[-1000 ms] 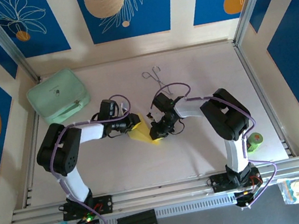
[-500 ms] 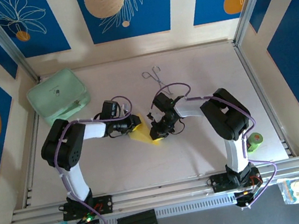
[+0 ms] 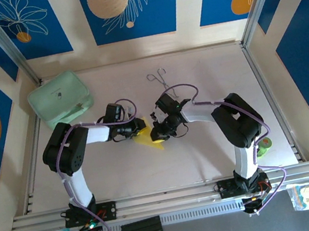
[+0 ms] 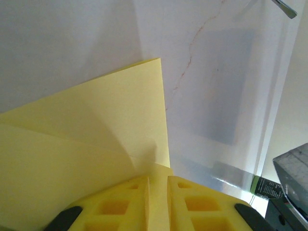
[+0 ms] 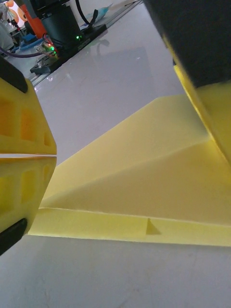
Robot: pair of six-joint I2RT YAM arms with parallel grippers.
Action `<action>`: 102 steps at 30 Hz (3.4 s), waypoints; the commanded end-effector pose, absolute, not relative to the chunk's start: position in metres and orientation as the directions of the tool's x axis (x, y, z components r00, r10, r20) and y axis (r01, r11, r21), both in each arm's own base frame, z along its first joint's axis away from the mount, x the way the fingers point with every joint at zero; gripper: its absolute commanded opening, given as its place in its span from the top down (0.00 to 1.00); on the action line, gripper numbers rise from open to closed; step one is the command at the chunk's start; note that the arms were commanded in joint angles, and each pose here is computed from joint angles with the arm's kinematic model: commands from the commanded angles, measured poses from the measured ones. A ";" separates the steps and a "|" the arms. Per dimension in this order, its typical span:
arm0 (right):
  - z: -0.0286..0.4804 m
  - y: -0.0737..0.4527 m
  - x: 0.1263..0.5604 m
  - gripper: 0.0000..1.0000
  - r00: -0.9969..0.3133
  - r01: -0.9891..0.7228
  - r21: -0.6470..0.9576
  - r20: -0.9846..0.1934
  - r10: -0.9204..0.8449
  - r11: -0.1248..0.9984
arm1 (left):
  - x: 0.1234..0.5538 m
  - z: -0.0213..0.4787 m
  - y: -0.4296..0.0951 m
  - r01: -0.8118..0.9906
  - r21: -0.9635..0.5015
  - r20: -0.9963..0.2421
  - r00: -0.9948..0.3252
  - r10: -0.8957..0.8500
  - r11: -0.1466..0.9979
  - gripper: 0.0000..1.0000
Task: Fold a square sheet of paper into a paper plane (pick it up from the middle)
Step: Fourth fold the wing at the center of the table.
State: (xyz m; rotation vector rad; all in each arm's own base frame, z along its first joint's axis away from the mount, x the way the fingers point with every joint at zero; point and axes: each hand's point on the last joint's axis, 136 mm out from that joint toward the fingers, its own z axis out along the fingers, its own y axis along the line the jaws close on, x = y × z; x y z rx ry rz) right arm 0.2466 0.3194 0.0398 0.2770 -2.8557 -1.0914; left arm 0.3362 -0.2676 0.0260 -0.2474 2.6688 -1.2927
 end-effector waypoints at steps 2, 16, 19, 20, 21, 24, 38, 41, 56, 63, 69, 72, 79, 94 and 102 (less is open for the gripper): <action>0.030 0.309 0.234 0.90 -0.983 -0.105 0.630 0.049 -0.174 0.769 | 0.326 -0.003 -0.253 -0.156 -0.702 -0.028 -0.969 -0.245 0.695 0.81; 0.012 0.293 0.222 0.90 -0.985 -0.078 0.574 0.084 -0.153 0.815 | 0.322 -0.014 -0.242 -0.197 -0.643 -0.011 -0.964 -0.266 0.740 0.82; 0.008 0.292 0.219 0.90 -0.984 -0.074 0.570 0.092 -0.153 0.818 | 0.322 -0.015 -0.241 -0.201 -0.637 -0.010 -0.963 -0.269 0.744 0.82; 0.008 0.291 0.217 0.90 -0.983 -0.074 0.571 0.095 -0.155 0.818 | 0.321 -0.016 -0.241 -0.202 -0.635 -0.009 -0.963 -0.269 0.746 0.82; 0.007 0.291 0.217 0.91 -0.983 -0.071 0.571 0.099 -0.154 0.818 | 0.321 -0.017 -0.240 -0.204 -0.632 -0.008 -0.963 -0.270 0.748 0.82; 0.003 0.289 0.210 0.91 -0.981 -0.067 0.579 0.108 -0.159 0.812 | 0.320 -0.019 -0.238 -0.214 -0.624 -0.004 -0.961 -0.277 0.752 0.82; 0.009 0.270 0.190 0.90 -0.991 -0.021 0.627 0.093 -0.101 0.779 | 0.318 -0.019 -0.239 -0.213 -0.629 -0.002 -0.961 -0.276 0.748 0.83; 0.035 0.272 0.202 0.90 -0.996 -0.037 0.661 0.035 -0.080 0.749 | 0.319 -0.016 -0.242 -0.206 -0.647 -0.004 -0.962 -0.273 0.734 0.83; 0.061 0.307 0.254 0.92 -0.986 -0.150 0.616 -0.146 -0.075 0.773 | 0.321 -0.011 -0.246 -0.199 -0.666 -0.004 -0.963 -0.270 0.719 0.83; 0.036 0.306 0.259 0.94 -0.993 -0.104 0.580 -0.101 -0.056 0.808 | 0.322 -0.008 -0.248 -0.194 -0.675 -0.004 -0.964 -0.266 0.712 0.83; 0.016 0.300 0.250 0.94 -0.998 -0.069 0.554 -0.047 -0.052 0.830 | 0.325 -0.002 -0.251 -0.183 -0.687 -0.013 -0.965 -0.264 0.703 0.82; 0.007 0.294 0.246 0.94 -0.998 -0.055 0.529 -0.030 -0.046 0.847 | 0.331 0.009 -0.255 -0.160 -0.706 -0.034 -0.966 -0.258 0.690 0.82; -0.010 0.278 0.239 0.95 -0.999 -0.032 0.453 0.004 -0.038 0.891 | 0.345 0.055 -0.261 -0.062 -0.745 -0.143 -0.958 -0.250 0.664 0.81; -0.020 0.271 0.236 0.96 -0.999 -0.007 0.411 0.036 -0.024 0.912 | 0.291 0.044 -0.289 0.018 -0.706 -0.130 -0.986 -0.106 0.708 0.88; -0.021 0.270 0.235 0.97 -0.999 0.004 0.417 0.043 -0.015 0.909 | 0.291 0.018 -0.289 -0.010 -0.683 -0.093 -0.991 -0.100 0.730 0.91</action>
